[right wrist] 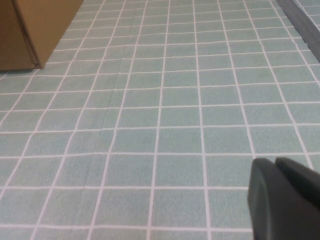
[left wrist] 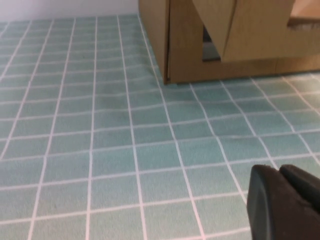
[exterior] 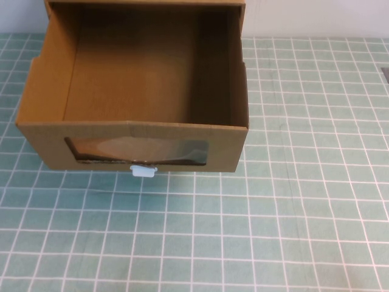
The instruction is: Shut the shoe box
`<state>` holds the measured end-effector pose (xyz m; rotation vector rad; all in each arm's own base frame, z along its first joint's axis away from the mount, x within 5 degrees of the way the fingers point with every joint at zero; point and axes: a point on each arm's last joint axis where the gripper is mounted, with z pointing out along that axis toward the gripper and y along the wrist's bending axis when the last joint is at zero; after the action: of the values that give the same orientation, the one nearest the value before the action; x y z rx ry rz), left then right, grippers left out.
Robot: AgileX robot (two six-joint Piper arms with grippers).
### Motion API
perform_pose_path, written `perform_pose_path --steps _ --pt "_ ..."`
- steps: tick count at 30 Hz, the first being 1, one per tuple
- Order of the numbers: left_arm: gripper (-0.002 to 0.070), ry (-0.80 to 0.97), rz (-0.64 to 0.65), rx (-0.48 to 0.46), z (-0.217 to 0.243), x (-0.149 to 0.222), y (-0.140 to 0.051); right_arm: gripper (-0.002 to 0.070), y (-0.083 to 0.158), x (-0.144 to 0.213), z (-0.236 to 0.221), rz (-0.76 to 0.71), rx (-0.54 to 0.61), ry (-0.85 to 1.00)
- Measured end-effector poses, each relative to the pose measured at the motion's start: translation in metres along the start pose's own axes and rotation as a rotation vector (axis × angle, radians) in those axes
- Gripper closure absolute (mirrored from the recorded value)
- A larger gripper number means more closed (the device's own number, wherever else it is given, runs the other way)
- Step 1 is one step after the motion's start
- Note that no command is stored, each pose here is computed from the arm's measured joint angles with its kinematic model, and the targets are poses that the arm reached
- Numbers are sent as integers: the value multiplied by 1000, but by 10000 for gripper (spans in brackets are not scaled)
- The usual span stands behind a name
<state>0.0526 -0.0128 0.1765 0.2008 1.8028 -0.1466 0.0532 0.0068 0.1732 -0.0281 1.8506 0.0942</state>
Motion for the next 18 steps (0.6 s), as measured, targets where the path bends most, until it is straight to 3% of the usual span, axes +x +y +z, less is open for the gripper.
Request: perform_pose_path --steps 18 --pt "680 20 -8 3 0 2 0 690 -1 -7 0 2 10 -72"
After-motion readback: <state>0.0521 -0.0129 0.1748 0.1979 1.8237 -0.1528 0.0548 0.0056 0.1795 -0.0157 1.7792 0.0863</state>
